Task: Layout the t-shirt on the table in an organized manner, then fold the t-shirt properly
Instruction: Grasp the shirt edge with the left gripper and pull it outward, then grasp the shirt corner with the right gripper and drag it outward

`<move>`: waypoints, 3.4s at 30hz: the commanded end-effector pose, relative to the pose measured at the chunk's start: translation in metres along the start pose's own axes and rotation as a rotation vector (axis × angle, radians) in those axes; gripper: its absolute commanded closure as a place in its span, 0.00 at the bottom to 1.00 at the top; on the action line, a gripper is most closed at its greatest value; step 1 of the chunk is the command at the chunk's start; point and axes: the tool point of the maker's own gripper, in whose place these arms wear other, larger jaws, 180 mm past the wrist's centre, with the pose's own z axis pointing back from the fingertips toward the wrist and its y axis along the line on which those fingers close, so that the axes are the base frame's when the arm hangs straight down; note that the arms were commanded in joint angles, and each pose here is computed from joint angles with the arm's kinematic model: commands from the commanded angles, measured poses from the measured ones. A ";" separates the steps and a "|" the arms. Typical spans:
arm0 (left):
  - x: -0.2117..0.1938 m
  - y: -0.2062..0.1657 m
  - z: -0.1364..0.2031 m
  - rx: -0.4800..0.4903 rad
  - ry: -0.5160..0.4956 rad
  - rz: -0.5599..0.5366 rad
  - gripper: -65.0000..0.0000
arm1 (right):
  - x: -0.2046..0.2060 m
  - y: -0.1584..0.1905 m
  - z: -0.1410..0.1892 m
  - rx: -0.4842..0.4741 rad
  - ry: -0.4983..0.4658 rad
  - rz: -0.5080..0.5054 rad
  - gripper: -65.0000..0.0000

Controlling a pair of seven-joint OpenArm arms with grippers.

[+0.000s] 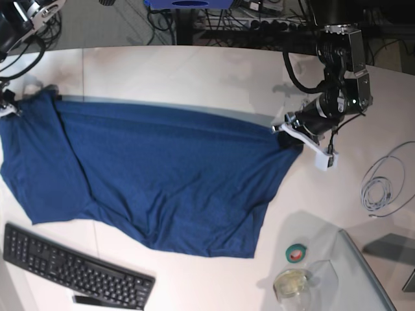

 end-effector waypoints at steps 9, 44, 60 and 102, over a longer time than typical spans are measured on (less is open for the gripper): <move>0.004 -0.002 0.009 -0.002 -0.041 -0.009 1.00 | 0.026 -0.015 0.024 -0.064 -0.036 0.051 0.40; -0.005 0.048 0.046 0.124 -0.081 0.054 0.41 | 0.010 0.062 0.037 0.012 -0.017 0.486 1.00; -0.002 0.048 0.045 0.124 -0.085 0.052 0.41 | 0.101 0.132 0.105 -0.035 -0.274 0.714 1.00; -0.004 0.051 0.040 0.126 -0.074 0.066 0.41 | 0.265 0.294 0.106 0.278 -0.598 0.803 0.07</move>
